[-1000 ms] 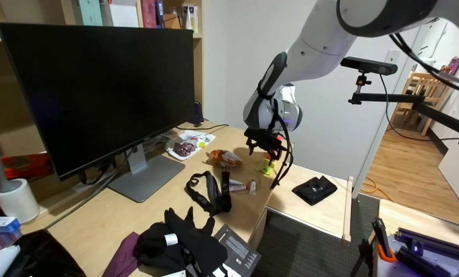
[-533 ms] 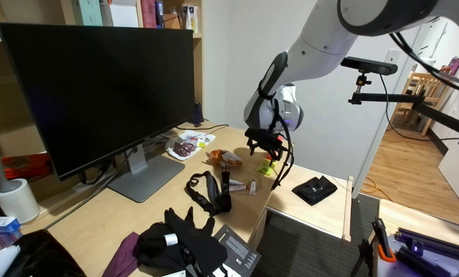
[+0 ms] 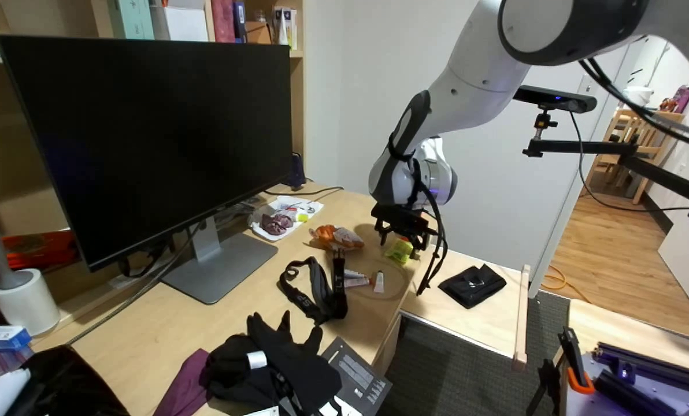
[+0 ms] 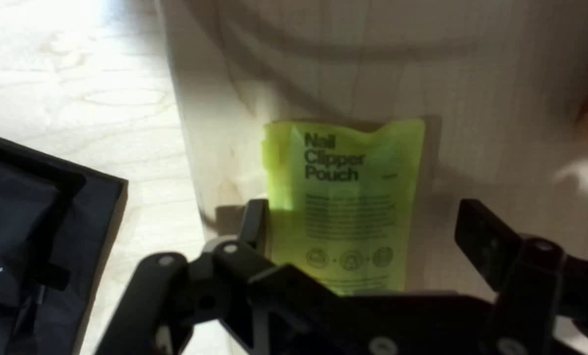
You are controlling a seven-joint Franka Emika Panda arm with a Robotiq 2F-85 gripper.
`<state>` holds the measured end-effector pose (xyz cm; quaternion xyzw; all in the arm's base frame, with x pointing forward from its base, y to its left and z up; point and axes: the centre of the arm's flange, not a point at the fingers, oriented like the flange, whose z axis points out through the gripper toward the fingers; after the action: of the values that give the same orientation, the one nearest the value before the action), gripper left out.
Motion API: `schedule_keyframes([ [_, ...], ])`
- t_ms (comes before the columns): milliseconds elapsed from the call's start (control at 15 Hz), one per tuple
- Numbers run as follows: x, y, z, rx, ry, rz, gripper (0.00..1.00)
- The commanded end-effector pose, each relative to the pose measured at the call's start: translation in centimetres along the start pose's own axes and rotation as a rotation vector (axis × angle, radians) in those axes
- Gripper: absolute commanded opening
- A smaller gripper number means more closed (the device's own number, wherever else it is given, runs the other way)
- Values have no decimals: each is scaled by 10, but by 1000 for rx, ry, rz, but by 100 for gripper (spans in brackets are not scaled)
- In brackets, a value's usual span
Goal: Put the yellow object in the open drawer
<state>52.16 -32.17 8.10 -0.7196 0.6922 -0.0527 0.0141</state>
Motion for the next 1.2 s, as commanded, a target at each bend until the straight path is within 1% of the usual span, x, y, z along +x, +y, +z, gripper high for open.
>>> schedule_keyframes([
  [0,-1,1,2,-12,8,-20,67],
  [133,1,2,1,-12,10,-21,56],
  [200,1,2,-1,-11,10,-23,48],
  [400,0,3,-10,-3,4,-38,30],
  [467,-1,7,-17,2,-3,-55,23],
  [600,-1,14,-27,8,-16,-87,12],
  [800,-1,32,-42,6,-19,-155,14],
  [933,-1,54,-51,-2,-21,-223,14],
  [1133,6,100,-65,-25,-16,-366,14],
])
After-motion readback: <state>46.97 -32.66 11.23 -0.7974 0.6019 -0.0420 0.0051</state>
